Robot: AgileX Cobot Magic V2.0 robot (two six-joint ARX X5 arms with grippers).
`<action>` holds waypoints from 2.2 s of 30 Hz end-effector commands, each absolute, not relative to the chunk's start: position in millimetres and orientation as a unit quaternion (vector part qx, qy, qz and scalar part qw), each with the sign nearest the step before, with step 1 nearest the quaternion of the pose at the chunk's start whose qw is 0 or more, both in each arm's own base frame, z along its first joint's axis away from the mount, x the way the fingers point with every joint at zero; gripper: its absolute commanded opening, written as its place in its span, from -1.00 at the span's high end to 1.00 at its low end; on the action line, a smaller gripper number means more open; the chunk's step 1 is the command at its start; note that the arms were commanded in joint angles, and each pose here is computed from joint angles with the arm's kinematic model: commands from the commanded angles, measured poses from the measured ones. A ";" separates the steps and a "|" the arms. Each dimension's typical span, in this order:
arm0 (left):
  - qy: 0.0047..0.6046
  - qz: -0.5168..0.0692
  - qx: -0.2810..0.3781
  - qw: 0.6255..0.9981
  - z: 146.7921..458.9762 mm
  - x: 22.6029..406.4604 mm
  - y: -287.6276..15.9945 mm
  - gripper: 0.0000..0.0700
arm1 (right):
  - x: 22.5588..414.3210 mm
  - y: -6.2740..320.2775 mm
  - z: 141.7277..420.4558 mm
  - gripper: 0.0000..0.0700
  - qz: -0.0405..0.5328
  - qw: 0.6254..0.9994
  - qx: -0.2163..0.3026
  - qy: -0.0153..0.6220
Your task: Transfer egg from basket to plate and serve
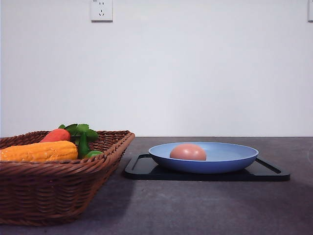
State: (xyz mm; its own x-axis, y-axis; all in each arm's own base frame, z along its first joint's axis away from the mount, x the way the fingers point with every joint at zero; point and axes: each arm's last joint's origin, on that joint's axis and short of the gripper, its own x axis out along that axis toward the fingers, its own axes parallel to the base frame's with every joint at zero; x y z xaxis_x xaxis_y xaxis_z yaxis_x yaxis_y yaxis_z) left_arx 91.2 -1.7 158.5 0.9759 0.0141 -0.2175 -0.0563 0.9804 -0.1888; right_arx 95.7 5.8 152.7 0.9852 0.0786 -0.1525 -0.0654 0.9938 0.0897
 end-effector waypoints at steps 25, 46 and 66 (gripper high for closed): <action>0.127 0.019 -0.100 0.987 149.0 91.9 -1.6 1.00 | 96.1 6.1 152.0 1.00 0.037 0.995 0.049 0.074; 0.127 0.019 -0.100 0.987 149.0 91.9 -1.6 1.00 | 96.1 6.1 152.0 1.00 0.037 0.995 0.049 0.074; 0.128 0.019 -0.100 0.987 149.0 91.9 -1.6 1.00 | 96.1 6.1 152.0 1.00 0.037 0.995 0.049 0.074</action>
